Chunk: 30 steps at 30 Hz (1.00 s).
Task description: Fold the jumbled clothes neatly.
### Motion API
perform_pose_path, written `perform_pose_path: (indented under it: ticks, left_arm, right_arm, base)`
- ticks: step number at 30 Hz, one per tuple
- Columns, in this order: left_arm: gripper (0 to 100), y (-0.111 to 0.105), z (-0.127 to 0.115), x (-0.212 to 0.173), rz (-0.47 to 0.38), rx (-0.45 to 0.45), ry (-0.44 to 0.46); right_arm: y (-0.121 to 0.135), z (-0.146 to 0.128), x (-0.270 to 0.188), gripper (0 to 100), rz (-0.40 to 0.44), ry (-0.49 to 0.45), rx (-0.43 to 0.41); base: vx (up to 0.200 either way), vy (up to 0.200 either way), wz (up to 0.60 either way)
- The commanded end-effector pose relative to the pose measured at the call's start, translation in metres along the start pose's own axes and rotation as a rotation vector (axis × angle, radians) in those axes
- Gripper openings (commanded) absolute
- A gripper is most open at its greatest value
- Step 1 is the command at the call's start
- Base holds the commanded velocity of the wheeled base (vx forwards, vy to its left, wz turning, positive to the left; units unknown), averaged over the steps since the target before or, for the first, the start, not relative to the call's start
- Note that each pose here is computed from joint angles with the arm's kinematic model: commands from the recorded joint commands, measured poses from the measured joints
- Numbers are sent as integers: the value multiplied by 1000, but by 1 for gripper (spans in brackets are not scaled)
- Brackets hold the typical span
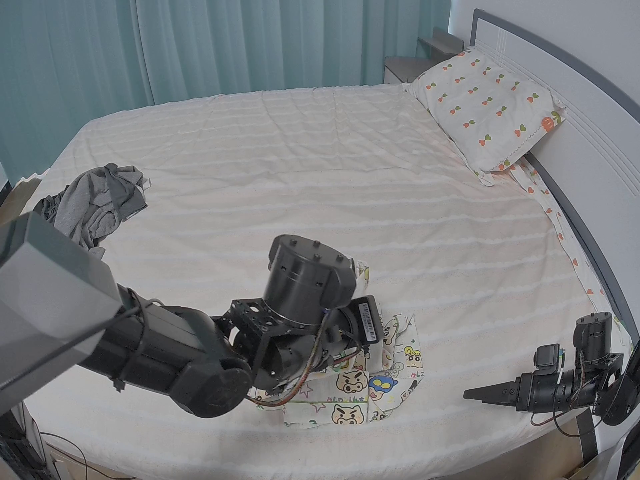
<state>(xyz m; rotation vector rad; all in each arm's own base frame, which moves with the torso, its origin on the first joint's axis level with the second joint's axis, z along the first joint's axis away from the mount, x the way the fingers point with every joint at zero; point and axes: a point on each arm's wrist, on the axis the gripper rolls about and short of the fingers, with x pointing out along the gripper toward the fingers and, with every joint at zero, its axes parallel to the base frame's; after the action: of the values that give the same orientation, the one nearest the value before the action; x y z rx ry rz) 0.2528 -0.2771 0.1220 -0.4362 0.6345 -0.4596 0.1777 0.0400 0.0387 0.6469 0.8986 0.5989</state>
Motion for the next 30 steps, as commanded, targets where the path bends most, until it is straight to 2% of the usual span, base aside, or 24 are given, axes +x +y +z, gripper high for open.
perform_pose_path:
  ticks: [1, 2, 3, 12, 15, 20, 23, 26, 30]
  left_arm:
    - [0, -1, -7, 17, 10, 5, 9]
    - [0, -2, -7, 18, 10, 4, 9]
    - [100, -2, -8, 20, 13, 5, 10]
    - [100, -4, -11, 18, 10, -22, 12]
    - [100, -6, 2, 3, -1, -37, -15]
    - [100, 11, 19, -37, 18, -94, -52]
    - [100, 22, 18, -56, 30, -117, -52]
    - [100, 42, 11, -85, 60, -171, -45]
    - [100, 58, -3, -101, 93, -246, -17]
  right_arm:
    - [-1, -4, -1, 100, -6, 12, 10]
    - [-1, -4, -1, 100, -6, 12, 7]
    - [-1, -4, -1, 100, -6, 12, 4]
    - [-1, -4, -1, 100, -7, 13, 2]
    - [-2, -4, -1, 100, -8, 15, 3]
    - [-2, -5, -1, 100, -8, 16, 4]
    - [-2, -5, -1, 100, -9, 17, 5]
    - [-2, -5, -1, 100, -9, 17, 5]
    - [-1, -4, -1, 100, -5, 12, -2]
  base:
    - [0, 0, 0]
    - [0, 0, 0]
    - [0, 0, 0]
    - [0, 0, 0]
    - [0, 0, 0]
    - [0, 0, 0]
    - [0, 0, 0]
    - [0, 0, 0]
    - [-100, 0, 0]
